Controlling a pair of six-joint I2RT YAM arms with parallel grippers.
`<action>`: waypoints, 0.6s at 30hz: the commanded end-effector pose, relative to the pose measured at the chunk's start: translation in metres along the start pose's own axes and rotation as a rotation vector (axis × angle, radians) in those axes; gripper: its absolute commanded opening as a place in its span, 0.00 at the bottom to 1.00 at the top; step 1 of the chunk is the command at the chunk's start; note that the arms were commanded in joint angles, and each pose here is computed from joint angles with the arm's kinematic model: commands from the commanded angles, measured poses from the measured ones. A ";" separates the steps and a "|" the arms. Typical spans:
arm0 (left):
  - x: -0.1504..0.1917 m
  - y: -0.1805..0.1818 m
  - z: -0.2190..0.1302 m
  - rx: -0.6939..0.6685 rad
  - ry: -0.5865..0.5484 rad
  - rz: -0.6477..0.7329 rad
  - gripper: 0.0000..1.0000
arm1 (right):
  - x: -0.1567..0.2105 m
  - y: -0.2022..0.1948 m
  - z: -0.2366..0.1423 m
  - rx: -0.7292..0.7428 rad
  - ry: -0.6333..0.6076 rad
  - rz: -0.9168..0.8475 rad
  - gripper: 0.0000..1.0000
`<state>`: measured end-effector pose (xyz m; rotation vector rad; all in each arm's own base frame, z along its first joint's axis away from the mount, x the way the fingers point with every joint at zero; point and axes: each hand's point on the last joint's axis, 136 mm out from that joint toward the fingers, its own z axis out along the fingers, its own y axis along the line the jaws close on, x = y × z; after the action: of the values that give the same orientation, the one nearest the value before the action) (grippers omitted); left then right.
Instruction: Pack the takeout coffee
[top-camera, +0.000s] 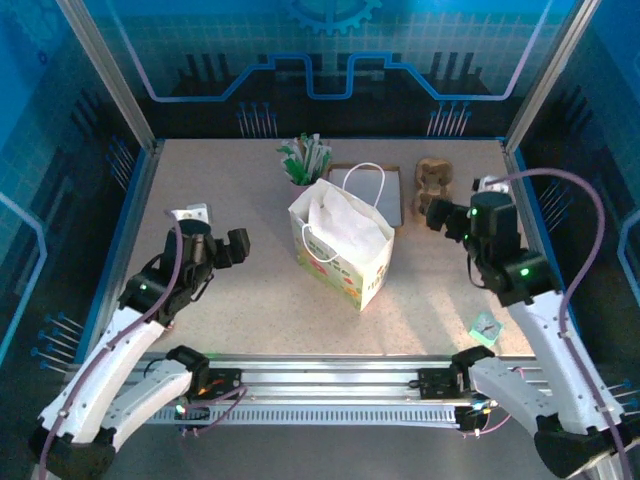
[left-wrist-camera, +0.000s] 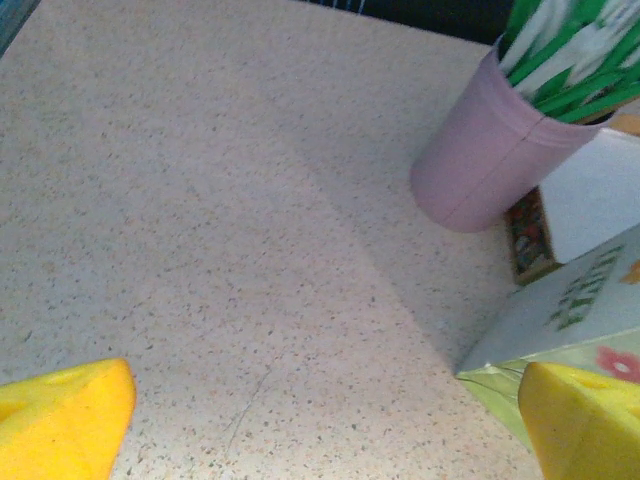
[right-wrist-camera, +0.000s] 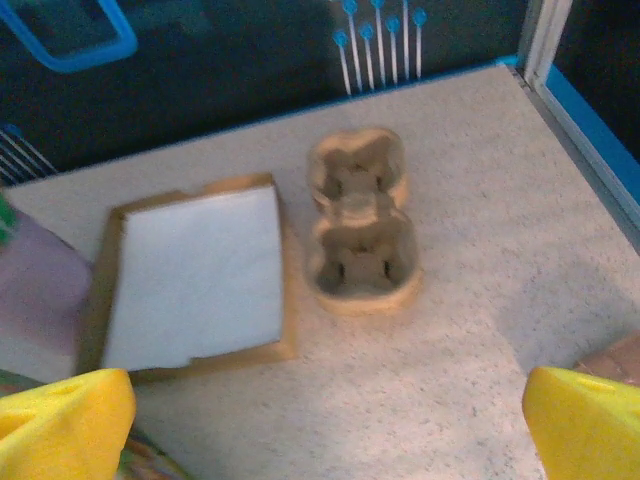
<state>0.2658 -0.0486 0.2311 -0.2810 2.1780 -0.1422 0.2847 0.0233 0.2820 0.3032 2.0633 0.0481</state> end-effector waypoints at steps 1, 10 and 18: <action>-0.005 0.010 0.004 -0.067 -0.015 -0.038 0.99 | -0.015 -0.017 0.013 0.046 -0.257 0.022 1.00; -0.017 0.021 0.026 -0.143 -0.078 -0.014 0.99 | 0.013 -0.053 0.064 0.267 -0.336 -0.166 1.00; -0.009 0.042 0.050 -0.193 -0.112 0.006 0.99 | 0.055 -0.059 0.113 0.220 -0.266 -0.130 1.00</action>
<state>0.2957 -0.0162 0.1971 -0.3827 2.1395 0.0421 0.3318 -0.0293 0.1539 0.2507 1.9306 -0.3399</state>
